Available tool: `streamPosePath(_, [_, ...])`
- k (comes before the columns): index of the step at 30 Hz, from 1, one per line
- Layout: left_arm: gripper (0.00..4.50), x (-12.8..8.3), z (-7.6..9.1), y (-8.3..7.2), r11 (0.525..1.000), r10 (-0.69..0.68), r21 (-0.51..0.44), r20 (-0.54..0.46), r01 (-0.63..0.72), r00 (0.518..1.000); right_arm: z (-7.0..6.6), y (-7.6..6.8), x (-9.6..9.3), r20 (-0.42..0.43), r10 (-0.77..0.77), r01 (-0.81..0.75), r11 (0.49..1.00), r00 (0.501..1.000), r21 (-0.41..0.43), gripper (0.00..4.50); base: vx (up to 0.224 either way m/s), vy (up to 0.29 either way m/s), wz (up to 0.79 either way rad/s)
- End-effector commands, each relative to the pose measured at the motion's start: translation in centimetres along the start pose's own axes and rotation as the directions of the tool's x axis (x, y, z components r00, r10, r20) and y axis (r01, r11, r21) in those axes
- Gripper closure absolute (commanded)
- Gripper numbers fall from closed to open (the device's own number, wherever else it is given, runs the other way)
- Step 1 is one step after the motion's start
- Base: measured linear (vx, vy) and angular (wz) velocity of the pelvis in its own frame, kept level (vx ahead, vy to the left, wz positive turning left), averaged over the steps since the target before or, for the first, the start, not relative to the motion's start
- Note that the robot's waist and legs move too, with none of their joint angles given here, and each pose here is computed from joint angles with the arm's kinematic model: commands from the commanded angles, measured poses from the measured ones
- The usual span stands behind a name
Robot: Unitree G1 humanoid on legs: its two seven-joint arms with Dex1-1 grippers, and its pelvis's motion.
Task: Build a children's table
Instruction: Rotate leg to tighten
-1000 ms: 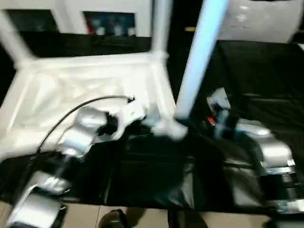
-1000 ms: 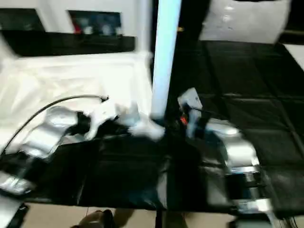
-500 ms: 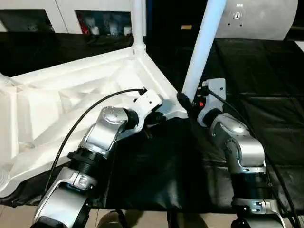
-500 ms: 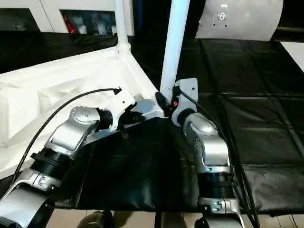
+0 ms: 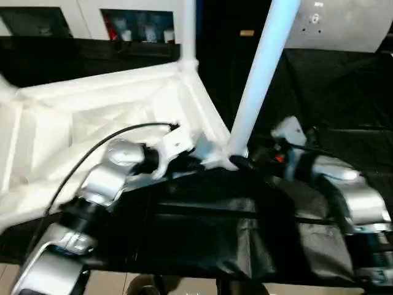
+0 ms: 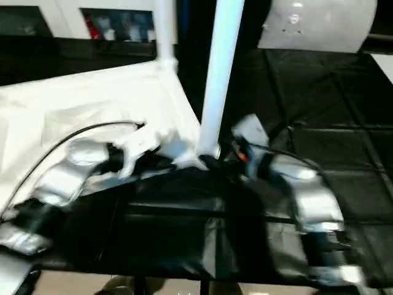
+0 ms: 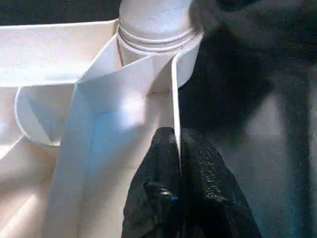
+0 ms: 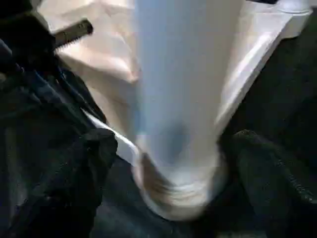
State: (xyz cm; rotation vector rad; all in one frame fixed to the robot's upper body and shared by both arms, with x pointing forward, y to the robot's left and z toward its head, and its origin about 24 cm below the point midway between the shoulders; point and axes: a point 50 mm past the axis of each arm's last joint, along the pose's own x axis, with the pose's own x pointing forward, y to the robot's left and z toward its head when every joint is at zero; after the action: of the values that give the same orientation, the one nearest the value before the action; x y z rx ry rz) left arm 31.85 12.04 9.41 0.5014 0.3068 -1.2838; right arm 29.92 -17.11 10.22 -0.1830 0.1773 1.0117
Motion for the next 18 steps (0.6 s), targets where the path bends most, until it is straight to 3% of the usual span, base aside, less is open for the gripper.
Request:
streamPosePath(1, [4.50, 0.2, 0.1, -1.2, 0.989, -0.137, 0.059, 0.005, 0.137, 0.990, -0.1, 0.2, -0.5, 0.007, 0.085, -0.085, 0.996, 0.996, -0.027, 0.44, 0.000, 0.000, 0.00])
streamPosePath(8, [4.50, -0.6, 0.0, -1.6, 0.956, -0.269, 0.115, -0.016, 0.269, 0.963, -0.4, 0.1, -1.1, 0.010, 0.257, -0.257, 0.966, 0.966, -0.023, 0.59, 0.000, 0.000, 0.00])
streamPosePath(13, [4.50, -0.9, 0.3, -1.7, 0.928, -0.338, 0.155, -0.032, 0.339, 0.941, 0.0, 0.1, -0.9, 0.025, 0.415, -0.416, 0.909, 0.909, 0.028, 1.06, 0.000, 0.000, 0.00])
streamPosePath(18, [4.50, -1.0, 0.4, -1.8, 0.925, -0.345, 0.161, -0.029, 0.345, 0.938, -0.1, 0.0, -0.7, 0.020, 0.453, -0.453, 0.891, 0.891, 0.039, 1.50, 0.000, 0.000, 0.00])
